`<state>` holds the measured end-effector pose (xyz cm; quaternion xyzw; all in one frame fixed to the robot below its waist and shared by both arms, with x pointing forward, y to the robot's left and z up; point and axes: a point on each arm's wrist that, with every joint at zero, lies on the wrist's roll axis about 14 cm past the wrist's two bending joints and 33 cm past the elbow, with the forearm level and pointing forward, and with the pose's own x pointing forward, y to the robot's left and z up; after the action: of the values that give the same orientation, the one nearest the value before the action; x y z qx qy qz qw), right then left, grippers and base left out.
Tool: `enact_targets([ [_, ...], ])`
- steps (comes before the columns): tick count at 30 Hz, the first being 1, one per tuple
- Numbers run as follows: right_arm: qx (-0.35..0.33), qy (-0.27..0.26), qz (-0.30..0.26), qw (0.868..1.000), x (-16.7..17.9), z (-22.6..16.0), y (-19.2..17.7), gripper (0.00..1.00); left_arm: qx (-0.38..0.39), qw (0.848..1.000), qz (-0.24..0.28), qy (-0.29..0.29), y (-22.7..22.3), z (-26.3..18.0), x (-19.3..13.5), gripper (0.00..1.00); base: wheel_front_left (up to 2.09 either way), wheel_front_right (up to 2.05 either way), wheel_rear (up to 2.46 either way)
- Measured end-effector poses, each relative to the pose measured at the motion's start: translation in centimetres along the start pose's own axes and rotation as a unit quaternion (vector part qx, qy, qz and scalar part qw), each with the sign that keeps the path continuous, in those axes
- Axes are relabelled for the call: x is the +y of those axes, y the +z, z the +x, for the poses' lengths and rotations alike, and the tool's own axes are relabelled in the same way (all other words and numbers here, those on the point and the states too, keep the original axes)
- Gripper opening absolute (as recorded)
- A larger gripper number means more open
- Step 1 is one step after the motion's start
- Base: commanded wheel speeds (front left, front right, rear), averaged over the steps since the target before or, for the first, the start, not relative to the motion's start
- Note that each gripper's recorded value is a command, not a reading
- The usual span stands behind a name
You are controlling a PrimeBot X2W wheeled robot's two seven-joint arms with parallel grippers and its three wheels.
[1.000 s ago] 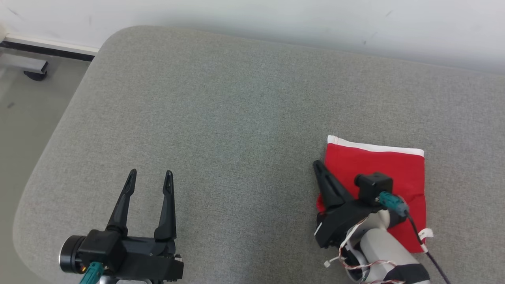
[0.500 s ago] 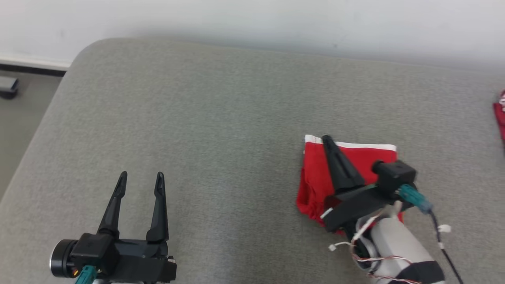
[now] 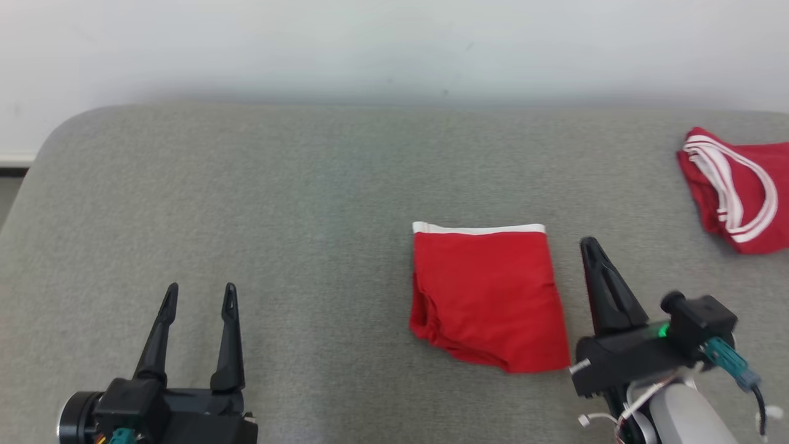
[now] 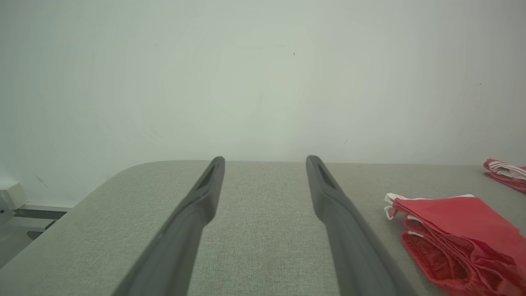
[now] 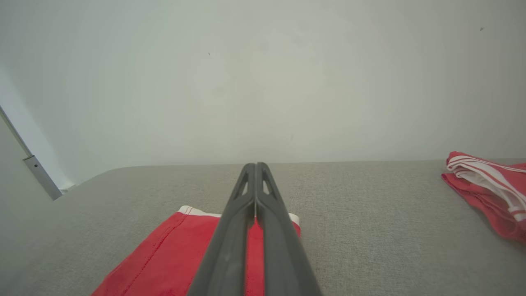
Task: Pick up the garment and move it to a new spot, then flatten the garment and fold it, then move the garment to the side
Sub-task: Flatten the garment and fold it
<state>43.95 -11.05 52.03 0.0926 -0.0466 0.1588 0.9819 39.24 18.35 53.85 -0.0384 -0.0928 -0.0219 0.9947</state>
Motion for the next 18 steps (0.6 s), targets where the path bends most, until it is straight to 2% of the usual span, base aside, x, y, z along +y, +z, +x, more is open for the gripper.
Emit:
enact_targets([
  [12,-0.015,-0.078,-0.015,0.997,-3.7,-6.3,1.4,0.00,-0.003,1.000,0.005,-0.028,0.2,-0.2,-1.6,1.00,0.00,0.00,0.00],
  [13,-0.015,-0.084,-0.014,0.996,-3.9,-6.7,1.4,0.06,-0.002,1.000,0.005,-0.029,0.2,-0.3,-1.7,1.00,0.00,0.00,0.00],
  [14,-0.016,-0.088,-0.015,0.996,-4.0,-7.1,1.5,0.36,-0.003,1.000,0.005,-0.030,0.3,-0.4,-1.7,1.00,0.00,0.00,0.00],
  [15,-0.016,-0.088,-0.015,0.996,-4.0,-7.1,1.5,0.84,-0.003,1.000,0.005,-0.030,0.3,-0.4,-1.7,1.00,0.00,0.00,0.00],
  [16,-0.018,-0.090,-0.018,0.996,-4.1,-7.4,1.6,1.00,-0.003,1.000,0.006,-0.030,0.3,-0.5,-1.8,1.00,0.00,0.00,0.00],
  [18,-0.021,-0.096,-0.019,0.995,-4.3,-8.0,1.9,1.00,-0.001,1.000,0.006,-0.031,0.2,-0.8,-1.8,1.00,0.00,0.00,0.00],
])
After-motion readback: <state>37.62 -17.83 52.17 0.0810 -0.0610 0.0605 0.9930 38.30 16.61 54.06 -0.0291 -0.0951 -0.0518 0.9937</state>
